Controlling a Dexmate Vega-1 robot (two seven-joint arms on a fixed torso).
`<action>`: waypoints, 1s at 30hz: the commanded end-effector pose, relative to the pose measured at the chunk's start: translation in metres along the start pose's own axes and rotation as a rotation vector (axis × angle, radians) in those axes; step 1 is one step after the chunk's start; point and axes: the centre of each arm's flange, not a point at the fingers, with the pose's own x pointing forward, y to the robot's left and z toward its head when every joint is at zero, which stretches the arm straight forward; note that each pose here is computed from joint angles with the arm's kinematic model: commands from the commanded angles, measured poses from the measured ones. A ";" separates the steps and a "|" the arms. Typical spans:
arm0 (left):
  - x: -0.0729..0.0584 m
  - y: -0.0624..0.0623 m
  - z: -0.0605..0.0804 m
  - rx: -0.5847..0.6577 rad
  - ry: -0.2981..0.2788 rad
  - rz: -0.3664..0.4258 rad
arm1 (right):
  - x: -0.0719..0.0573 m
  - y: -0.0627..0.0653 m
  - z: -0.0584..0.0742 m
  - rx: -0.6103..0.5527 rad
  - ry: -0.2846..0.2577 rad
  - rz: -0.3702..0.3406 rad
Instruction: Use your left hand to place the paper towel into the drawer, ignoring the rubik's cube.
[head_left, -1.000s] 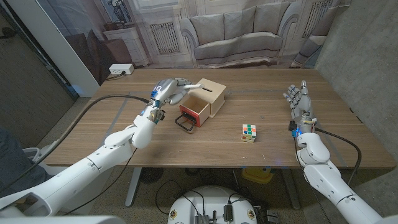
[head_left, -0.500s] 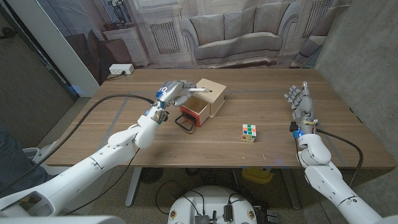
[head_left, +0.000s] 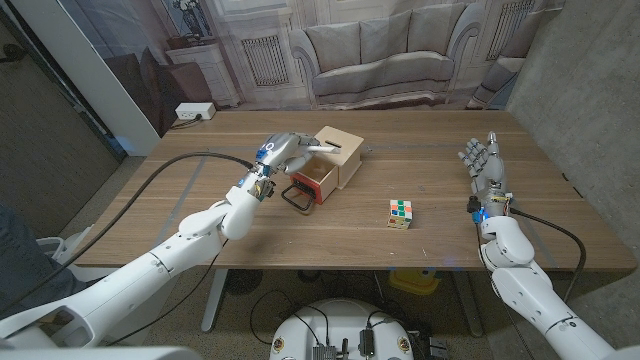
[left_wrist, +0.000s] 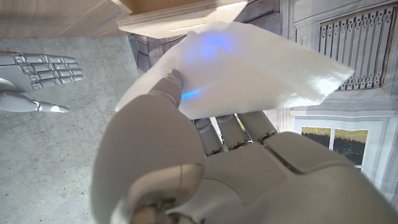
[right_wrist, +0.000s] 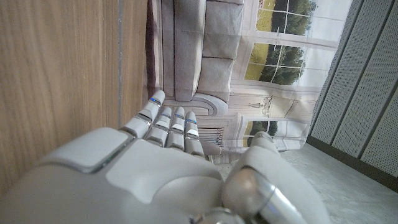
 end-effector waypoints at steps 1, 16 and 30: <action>-0.001 -0.012 0.002 -0.011 0.007 -0.024 | 0.000 -0.002 0.001 -0.004 0.005 0.001; 0.001 -0.020 0.006 -0.010 0.020 -0.073 | 0.000 -0.006 0.001 -0.002 0.011 0.000; 0.002 -0.021 0.009 0.001 0.047 -0.108 | 0.000 -0.009 0.002 -0.002 0.017 0.002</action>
